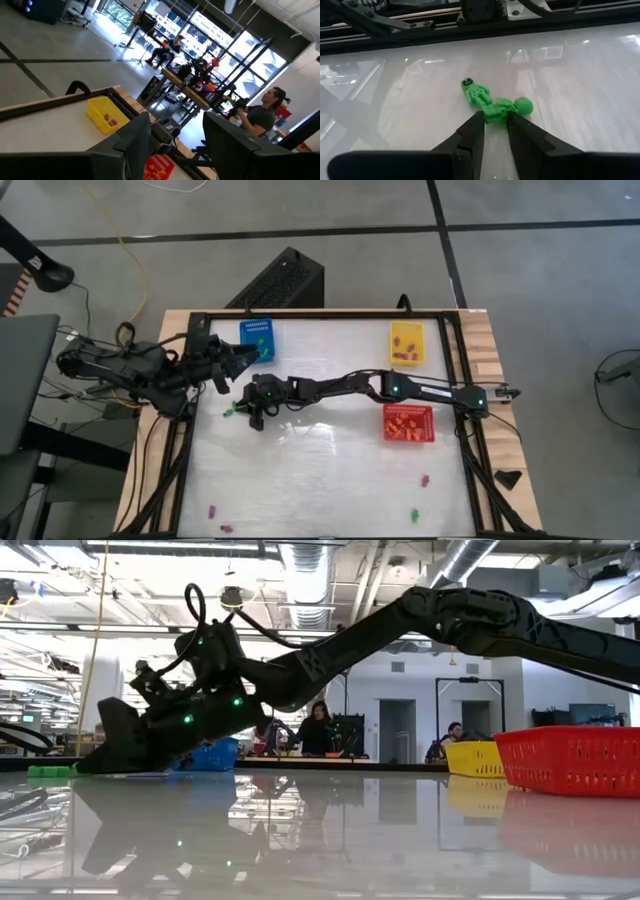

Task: Sort Halloween decoration
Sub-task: Put the green skeleton toy into the blue bin

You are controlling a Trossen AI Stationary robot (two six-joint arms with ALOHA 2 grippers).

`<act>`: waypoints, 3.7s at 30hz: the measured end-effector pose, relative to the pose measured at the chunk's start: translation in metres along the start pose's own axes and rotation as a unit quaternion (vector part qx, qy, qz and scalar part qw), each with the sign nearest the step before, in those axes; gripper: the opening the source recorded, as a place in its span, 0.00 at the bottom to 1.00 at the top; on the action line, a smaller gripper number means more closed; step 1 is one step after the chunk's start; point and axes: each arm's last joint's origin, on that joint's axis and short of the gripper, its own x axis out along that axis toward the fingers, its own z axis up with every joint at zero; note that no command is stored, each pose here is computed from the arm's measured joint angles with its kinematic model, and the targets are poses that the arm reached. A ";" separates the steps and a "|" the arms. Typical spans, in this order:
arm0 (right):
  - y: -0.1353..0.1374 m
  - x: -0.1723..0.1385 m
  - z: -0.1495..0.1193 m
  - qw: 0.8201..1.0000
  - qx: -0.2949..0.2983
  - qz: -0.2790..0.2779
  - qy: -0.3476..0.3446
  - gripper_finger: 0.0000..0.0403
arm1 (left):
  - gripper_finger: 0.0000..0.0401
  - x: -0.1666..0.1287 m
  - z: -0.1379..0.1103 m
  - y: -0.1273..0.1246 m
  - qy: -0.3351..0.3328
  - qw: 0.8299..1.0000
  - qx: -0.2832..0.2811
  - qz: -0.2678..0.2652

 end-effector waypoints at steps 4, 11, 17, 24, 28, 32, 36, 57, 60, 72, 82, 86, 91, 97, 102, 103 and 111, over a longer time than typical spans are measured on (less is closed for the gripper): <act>0.000 0.000 0.000 1.000 0.001 -0.011 0.001 0.30 | 0.43 0.004 -0.005 0.000 0.003 1.000 0.005 0.013; -0.002 -0.001 -0.007 0.998 0.008 -0.032 0.046 0.14 | 0.43 0.011 -0.012 -0.001 0.009 1.000 0.001 0.023; -0.002 -0.003 -0.006 0.997 0.019 -0.046 0.062 0.04 | 0.43 0.014 -0.013 -0.003 0.003 1.000 -0.007 0.019; 0.006 -0.031 0.027 0.987 -0.004 -0.050 0.149 0.04 | 0.43 0.011 -0.004 -0.009 -0.022 1.000 -0.005 -0.017; 0.012 -0.063 0.058 0.973 -0.027 -0.072 0.216 0.04 | 0.43 0.006 -0.004 -0.013 -0.013 0.999 -0.001 -0.041; 0.014 -0.106 0.078 0.940 -0.020 -0.088 0.328 0.08 | 0.43 -0.006 -0.027 -0.015 0.094 0.994 -0.007 -0.051; 0.001 -0.146 0.076 0.875 -0.008 -0.134 0.465 0.21 | 0.43 -0.028 -0.074 -0.006 0.247 0.968 0.011 0.040; -0.060 -0.227 0.124 0.853 0.017 -0.171 0.492 0.29 | 0.45 -0.085 -0.129 0.107 0.481 0.809 -0.026 0.337; -0.059 -0.231 0.129 0.859 0.017 -0.166 0.483 0.29 | 0.46 -0.084 -0.120 0.109 0.477 0.819 -0.027 0.318; -0.048 -0.233 0.135 0.866 0.014 -0.153 0.477 0.29 | 0.57 -0.050 -0.133 0.122 0.510 0.800 -0.042 0.314; -0.035 -0.230 0.135 0.864 0.004 -0.142 0.482 0.29 | 0.58 -0.021 -0.145 0.155 0.578 0.717 0.012 0.389; -0.030 -0.229 0.134 0.864 0.000 -0.138 0.484 0.29 | 0.58 -0.015 -0.147 0.161 0.598 0.712 -0.015 0.368; -0.027 -0.228 0.134 0.864 -0.003 -0.136 0.484 0.29 | 0.58 -0.021 -0.164 0.178 0.632 0.681 -0.036 0.368; -0.028 -0.228 0.134 0.863 -0.002 -0.136 0.486 0.29 | 0.58 -0.028 -0.175 0.189 0.633 0.673 -0.035 0.381; -0.028 -0.228 0.134 0.863 -0.005 -0.135 0.486 0.29 | 0.58 -0.025 -0.174 0.190 0.607 0.692 -0.013 0.391; -0.028 -0.228 0.134 0.864 -0.005 -0.135 0.486 0.29 | 0.58 -0.024 -0.174 0.191 0.601 0.696 -0.008 0.392; -0.032 -0.229 0.134 0.864 -0.003 -0.137 0.484 0.29 | 0.58 -0.019 -0.182 0.195 0.574 0.727 0.003 0.376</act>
